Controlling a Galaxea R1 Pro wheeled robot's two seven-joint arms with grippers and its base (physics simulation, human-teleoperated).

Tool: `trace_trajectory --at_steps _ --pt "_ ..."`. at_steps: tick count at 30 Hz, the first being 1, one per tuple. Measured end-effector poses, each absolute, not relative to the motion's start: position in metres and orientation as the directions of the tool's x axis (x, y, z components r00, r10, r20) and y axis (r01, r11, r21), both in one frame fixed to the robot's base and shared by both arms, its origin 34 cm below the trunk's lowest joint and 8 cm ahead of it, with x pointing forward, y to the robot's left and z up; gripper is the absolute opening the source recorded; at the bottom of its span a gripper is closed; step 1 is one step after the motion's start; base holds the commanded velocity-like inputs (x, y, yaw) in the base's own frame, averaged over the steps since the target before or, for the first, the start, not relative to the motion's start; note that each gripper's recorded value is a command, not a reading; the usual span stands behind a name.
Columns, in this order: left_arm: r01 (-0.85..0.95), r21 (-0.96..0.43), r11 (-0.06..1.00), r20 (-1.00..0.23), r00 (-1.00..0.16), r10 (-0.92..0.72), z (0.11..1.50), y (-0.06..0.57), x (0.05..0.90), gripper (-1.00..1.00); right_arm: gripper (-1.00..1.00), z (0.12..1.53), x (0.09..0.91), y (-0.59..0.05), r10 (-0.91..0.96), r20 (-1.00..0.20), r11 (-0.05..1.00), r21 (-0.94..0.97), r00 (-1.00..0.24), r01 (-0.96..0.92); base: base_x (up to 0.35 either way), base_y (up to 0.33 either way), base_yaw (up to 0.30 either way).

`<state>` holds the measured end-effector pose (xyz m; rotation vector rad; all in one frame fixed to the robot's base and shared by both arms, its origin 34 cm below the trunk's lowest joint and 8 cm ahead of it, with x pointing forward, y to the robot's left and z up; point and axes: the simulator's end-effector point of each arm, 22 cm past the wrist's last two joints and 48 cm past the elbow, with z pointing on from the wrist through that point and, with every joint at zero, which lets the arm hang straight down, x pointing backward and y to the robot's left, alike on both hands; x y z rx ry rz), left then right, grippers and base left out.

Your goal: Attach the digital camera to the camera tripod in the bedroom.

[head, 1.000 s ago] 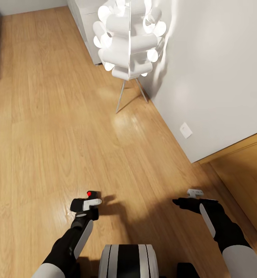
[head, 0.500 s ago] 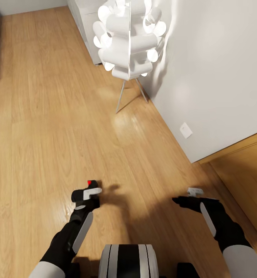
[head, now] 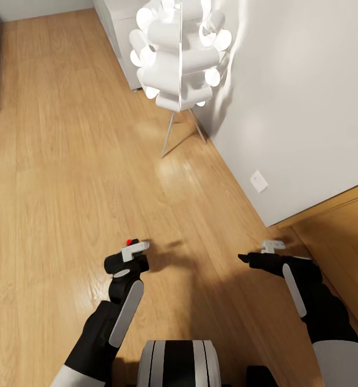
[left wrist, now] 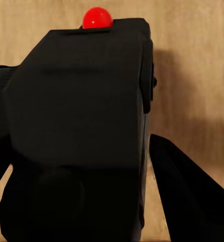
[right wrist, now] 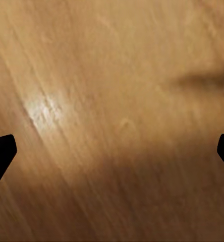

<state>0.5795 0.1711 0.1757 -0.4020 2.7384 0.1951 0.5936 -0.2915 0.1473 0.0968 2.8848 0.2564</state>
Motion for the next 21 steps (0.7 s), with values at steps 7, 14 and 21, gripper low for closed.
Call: trace_trajectory --at_steps 7,14,21 --pt "-0.26 0.063 0.964 -0.381 -0.899 -0.217 0.181 0.152 0.581 -1.0 1.0 0.145 0.591 -0.291 0.089 -0.226 0.982 0.182 -0.97 0.047 0.0 0.0 0.0" --pt "-0.253 0.062 0.966 -0.381 -0.9 -0.211 0.181 0.149 0.581 -1.0 1.0 0.145 0.59 -0.291 0.089 -0.224 0.982 0.182 -0.97 0.048 0.0 0.0 0.0" --pt "-0.253 0.06 0.966 -0.382 -0.9 -0.212 0.182 0.148 0.582 -1.0 1.0 0.14 0.585 -0.29 0.09 -0.209 0.982 0.184 -0.974 0.051 0.0 0.0 0.0"
